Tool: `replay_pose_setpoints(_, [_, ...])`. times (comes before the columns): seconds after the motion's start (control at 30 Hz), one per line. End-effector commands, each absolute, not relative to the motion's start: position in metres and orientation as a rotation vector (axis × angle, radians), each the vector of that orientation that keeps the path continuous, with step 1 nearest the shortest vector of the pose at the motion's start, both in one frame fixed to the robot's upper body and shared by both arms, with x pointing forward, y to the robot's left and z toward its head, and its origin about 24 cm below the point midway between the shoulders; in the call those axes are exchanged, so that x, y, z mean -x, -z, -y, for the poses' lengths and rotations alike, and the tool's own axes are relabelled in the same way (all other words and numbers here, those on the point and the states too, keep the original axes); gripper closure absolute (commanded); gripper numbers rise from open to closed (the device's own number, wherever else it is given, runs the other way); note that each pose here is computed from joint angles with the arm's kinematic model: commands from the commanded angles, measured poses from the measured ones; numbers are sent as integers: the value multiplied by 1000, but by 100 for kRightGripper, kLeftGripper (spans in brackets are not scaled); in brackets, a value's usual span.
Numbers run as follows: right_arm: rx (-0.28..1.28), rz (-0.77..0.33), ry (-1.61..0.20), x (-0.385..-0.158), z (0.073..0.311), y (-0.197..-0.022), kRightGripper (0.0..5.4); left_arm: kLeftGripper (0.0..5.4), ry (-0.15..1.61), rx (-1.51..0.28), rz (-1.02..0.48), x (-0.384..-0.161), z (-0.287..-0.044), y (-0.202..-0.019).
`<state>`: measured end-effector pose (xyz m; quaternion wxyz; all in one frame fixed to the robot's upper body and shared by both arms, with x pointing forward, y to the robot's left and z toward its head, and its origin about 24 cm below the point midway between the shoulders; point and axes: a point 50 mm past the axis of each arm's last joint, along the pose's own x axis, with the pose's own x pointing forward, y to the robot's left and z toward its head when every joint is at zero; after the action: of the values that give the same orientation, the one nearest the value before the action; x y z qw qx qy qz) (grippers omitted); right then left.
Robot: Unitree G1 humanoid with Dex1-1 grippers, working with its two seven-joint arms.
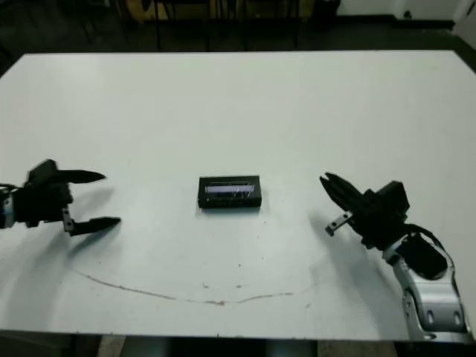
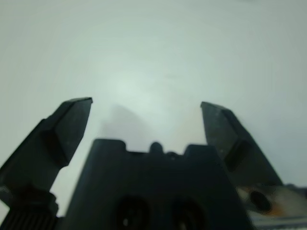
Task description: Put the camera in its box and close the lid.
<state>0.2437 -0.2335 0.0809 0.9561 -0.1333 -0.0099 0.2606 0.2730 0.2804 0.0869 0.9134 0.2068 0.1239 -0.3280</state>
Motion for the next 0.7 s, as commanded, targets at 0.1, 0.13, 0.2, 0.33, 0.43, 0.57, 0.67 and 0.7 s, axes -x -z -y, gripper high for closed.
replay_pose_setpoints(0.1, [229, -22, -486, -240, 230, -73, 540, 99, 426, -178, 106, -269, -213, -122])
replay_pose_setpoints(0.13, [227, -27, -477, -240, 230, -73, 540, 120, 425, -149, 138, -268, -203, -127])
replay_pose_setpoints(0.2, [219, -20, -469, -239, 229, -74, 540, 156, 459, -96, 195, -264, -175, -139])
replay_pose_setpoints(0.33, [205, -16, -446, -238, 227, -74, 540, 237, 530, -11, 222, -257, -129, -149])
replay_pose_setpoints(0.43, [199, -6, -442, -237, 227, -73, 540, 293, 544, -1, 180, -259, -106, -146])
replay_pose_setpoints(0.57, [199, 6, -439, -236, 227, -73, 540, 372, 533, -22, 96, -270, -89, -131])
replay_pose_setpoints(0.67, [193, 7, -445, -235, 228, -72, 540, 429, 498, -56, 32, -280, -83, -119])
replay_pose_setpoints(0.7, [193, 10, -448, -235, 228, -72, 540, 451, 482, -66, 2, -283, -82, -114])
